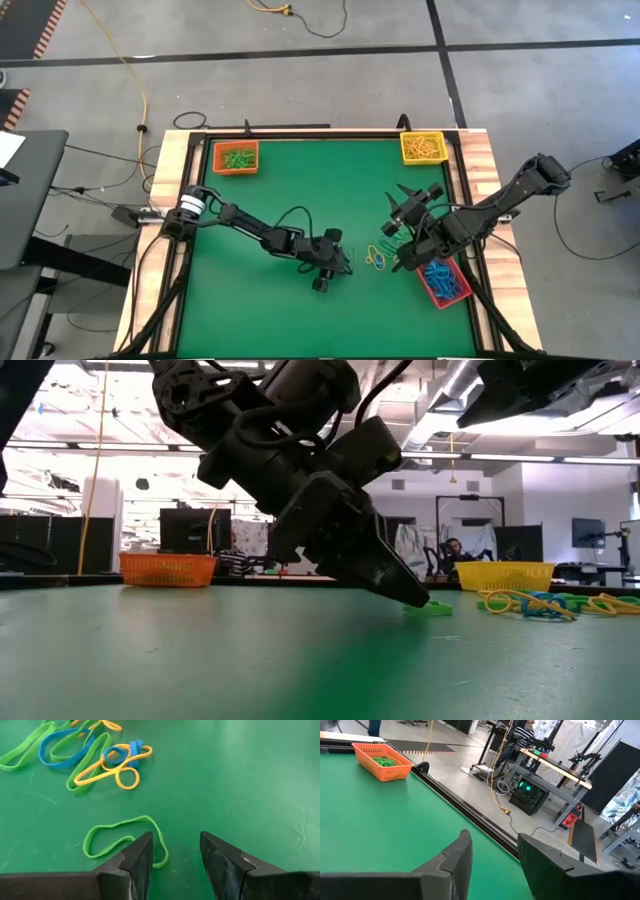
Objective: Sort rubber bands into baskets
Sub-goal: Put the green rubber band into the orange bin
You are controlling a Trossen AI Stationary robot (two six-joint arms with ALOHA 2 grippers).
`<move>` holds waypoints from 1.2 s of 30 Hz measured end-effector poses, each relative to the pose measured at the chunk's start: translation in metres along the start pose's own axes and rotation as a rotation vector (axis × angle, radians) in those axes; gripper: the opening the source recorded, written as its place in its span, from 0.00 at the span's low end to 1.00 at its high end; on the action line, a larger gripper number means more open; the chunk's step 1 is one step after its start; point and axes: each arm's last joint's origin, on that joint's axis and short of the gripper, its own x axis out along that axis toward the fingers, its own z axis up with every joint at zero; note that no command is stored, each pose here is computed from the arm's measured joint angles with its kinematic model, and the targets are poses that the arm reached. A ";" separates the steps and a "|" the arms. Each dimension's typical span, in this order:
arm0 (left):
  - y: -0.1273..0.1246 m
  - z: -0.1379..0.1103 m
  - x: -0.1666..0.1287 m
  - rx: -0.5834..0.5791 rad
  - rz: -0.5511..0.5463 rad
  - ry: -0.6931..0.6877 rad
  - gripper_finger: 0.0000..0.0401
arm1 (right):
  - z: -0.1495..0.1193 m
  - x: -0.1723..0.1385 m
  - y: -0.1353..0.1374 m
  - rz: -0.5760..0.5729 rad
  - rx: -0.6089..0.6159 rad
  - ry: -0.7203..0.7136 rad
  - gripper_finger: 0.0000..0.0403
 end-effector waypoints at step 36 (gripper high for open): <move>0.013 0.004 -0.019 0.102 0.097 0.116 0.00 | 0.000 0.000 0.001 0.012 0.013 0.011 0.47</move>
